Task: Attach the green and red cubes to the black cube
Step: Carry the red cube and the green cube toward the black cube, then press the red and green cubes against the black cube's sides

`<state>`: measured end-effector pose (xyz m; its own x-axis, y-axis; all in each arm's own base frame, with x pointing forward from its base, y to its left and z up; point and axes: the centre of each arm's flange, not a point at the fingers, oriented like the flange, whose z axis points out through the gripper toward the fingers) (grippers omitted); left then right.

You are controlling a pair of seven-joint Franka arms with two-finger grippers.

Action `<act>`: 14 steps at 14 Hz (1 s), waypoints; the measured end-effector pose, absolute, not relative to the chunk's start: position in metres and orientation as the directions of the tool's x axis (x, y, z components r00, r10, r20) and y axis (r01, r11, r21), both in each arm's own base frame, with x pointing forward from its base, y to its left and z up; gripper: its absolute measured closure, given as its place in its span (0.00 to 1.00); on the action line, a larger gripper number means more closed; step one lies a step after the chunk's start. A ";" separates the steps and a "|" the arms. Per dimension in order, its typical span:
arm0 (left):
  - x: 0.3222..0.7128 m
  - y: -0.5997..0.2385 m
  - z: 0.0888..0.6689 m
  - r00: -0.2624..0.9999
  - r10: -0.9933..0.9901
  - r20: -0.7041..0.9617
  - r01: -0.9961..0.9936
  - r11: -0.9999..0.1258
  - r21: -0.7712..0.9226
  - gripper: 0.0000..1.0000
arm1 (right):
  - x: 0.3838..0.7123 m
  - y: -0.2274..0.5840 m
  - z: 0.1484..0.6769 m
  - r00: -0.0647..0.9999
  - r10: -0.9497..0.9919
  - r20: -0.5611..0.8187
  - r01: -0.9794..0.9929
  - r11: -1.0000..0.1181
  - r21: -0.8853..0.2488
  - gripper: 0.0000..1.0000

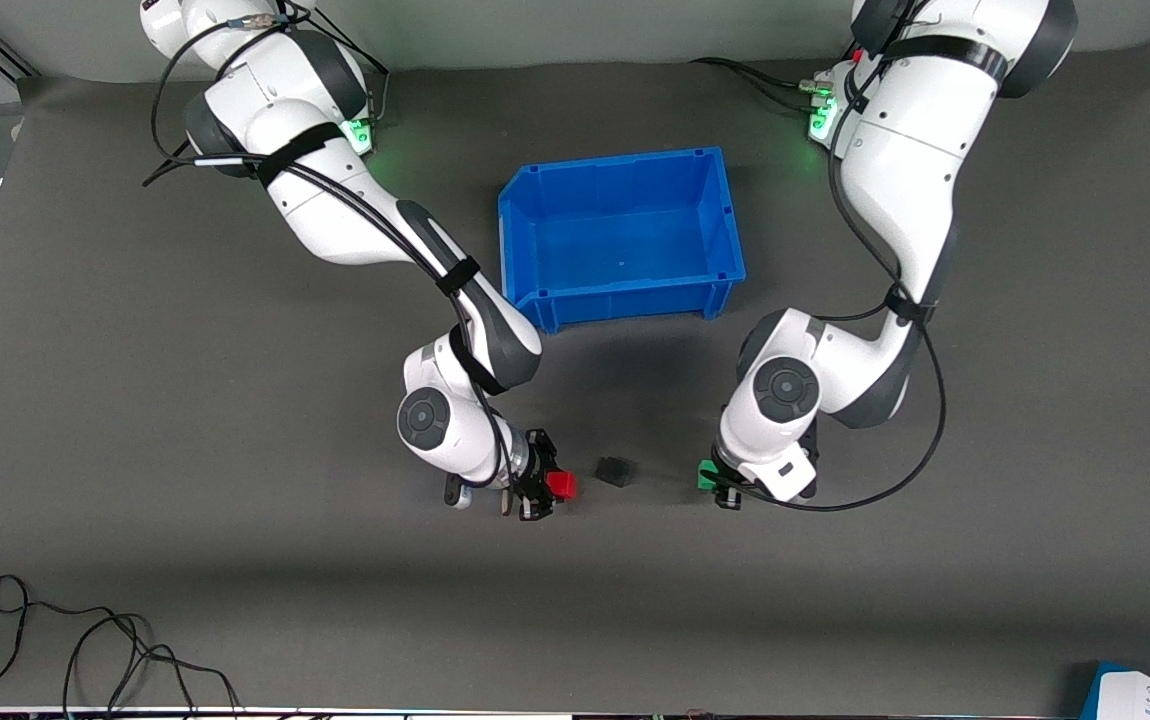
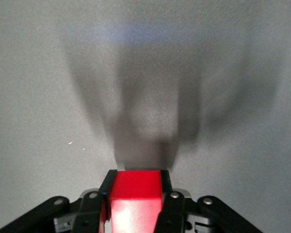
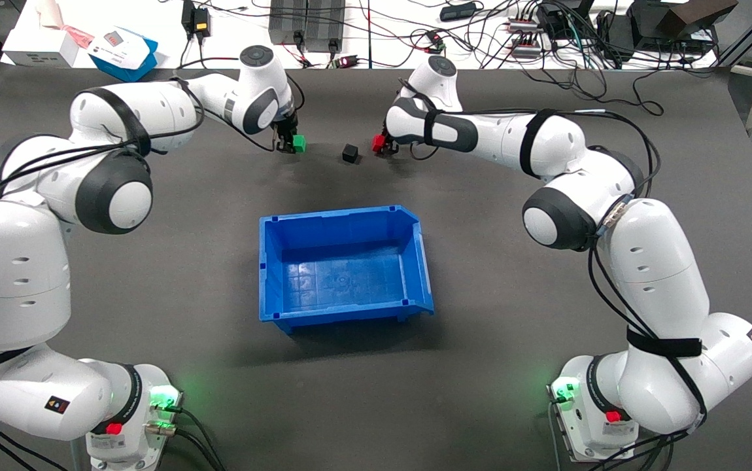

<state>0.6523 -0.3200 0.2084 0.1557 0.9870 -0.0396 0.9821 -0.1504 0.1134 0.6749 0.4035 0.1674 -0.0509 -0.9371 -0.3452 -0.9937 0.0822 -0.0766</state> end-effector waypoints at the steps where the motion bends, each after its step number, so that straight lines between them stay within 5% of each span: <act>1: 0.651 -0.328 0.208 0.166 0.985 -0.043 0.979 -0.160 0.123 0.63 | 0.676 0.404 0.165 -0.061 -0.935 -0.348 -0.993 0.094 -0.078 0.61; 14: 0.636 -0.391 0.182 0.264 0.963 -0.060 0.949 -0.248 0.196 0.63 | 0.662 0.440 0.159 -0.070 -0.928 -0.367 -0.992 0.103 -0.070 0.61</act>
<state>0.6360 -0.3907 0.1823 0.2642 0.9626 -0.0601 0.9487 -0.2482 0.1958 0.6619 0.4403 0.1587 -0.0704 -0.9277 -0.3666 -0.9922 0.1029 -0.0700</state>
